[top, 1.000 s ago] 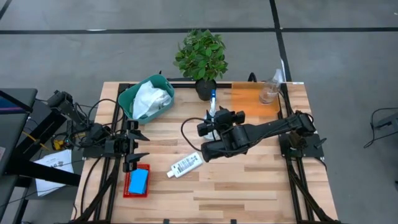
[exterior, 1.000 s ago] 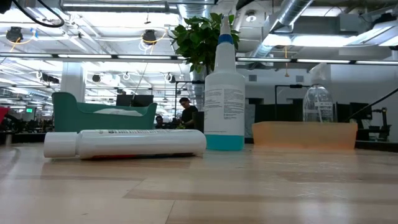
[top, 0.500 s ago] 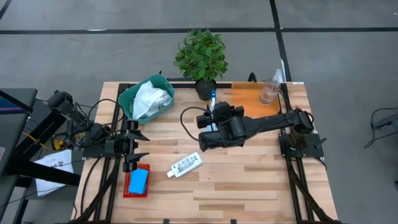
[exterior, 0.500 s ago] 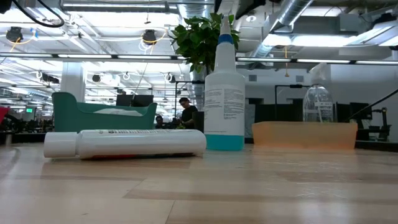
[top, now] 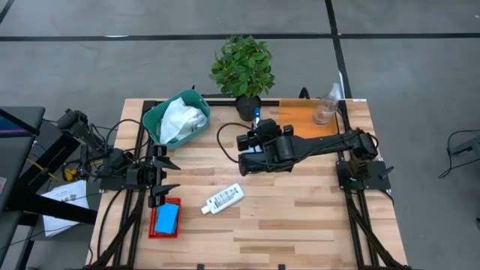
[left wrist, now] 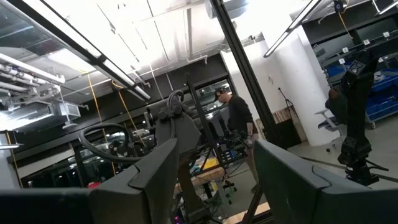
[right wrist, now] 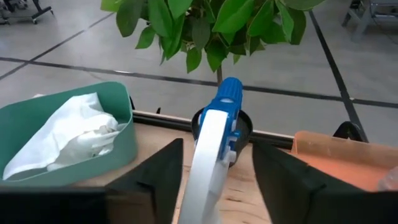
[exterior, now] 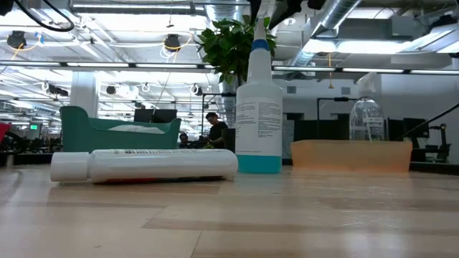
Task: Pick & Place Kitchen Items
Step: Put the blue bottle into the orange bin
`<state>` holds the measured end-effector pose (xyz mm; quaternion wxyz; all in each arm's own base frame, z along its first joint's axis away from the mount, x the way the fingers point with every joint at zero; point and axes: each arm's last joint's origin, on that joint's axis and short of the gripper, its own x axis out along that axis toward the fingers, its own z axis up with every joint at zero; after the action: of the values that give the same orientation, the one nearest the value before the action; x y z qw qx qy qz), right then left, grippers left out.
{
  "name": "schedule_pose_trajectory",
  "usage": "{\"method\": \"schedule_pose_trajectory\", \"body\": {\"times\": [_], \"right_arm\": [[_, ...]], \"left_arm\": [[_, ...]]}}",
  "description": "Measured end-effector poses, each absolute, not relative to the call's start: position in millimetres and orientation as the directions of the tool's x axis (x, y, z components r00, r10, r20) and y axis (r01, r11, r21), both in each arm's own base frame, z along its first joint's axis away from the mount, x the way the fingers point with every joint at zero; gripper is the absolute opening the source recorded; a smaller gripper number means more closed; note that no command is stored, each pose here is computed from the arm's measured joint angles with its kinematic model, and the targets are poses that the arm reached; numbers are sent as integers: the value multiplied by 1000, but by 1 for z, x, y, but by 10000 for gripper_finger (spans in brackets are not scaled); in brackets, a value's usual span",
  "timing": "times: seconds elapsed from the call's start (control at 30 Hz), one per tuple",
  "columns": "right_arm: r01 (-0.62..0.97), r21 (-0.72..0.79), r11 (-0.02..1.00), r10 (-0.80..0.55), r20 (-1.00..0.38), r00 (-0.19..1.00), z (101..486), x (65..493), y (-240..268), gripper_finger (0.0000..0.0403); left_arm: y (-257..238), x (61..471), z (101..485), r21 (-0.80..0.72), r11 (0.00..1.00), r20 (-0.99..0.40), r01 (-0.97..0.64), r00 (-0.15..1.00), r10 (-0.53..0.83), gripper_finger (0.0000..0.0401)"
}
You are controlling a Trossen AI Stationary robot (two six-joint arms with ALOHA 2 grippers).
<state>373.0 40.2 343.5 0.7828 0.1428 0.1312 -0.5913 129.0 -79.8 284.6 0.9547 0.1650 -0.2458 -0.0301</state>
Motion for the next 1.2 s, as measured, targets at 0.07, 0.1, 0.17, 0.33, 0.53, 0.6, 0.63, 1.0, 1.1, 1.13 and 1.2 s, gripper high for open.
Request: {"method": "schedule_pose_trajectory", "body": {"times": [0.07, 0.1, 0.17, 0.33, 0.53, 0.6, 0.63, 1.0, 1.1, 1.13, 1.2], "right_arm": [[963, 68, 261, -888, -374, 267, 343, 373, 41, 159], [962, 61, 264, -888, -374, 268, 344, 373, 41, 144], [962, 59, 266, -888, -374, 268, 344, 373, 41, 112], [961, 44, 274, -891, -364, 271, 344, 373, 42, 35], [953, 10, 304, -894, -342, 289, 344, 371, 53, 25], [949, -7, 314, -896, -333, 294, 344, 369, 58, 25], [948, -13, 319, -897, -328, 297, 344, 367, 60, 25], [932, -5, 362, -902, -256, 348, 361, 343, 84, 25], [933, 4, 360, -903, -252, 349, 369, 331, 84, 25], [933, 3, 359, -903, -252, 349, 370, 327, 84, 25], [933, 15, 360, -902, -252, 352, 375, 321, 84, 25]], "left_arm": [[-80, 129, 285, 330, 944, 459, -24, 877, -139, 205], [-80, 129, 285, 330, 944, 460, -24, 877, -139, 205], [-80, 129, 285, 330, 944, 460, -24, 877, -138, 205], [-80, 129, 285, 330, 944, 459, -24, 877, -139, 205], [-80, 129, 285, 331, 943, 458, -23, 878, -139, 205], [-80, 129, 284, 330, 944, 459, -23, 878, -139, 205], [-80, 129, 284, 331, 943, 458, -23, 878, -139, 205], [-80, 129, 284, 331, 943, 458, -23, 878, -139, 205], [-80, 129, 284, 332, 943, 457, -23, 879, -140, 205], [-80, 129, 284, 332, 943, 457, -23, 878, -140, 205], [-80, 129, 284, 332, 943, 456, -23, 879, -140, 205]]}}
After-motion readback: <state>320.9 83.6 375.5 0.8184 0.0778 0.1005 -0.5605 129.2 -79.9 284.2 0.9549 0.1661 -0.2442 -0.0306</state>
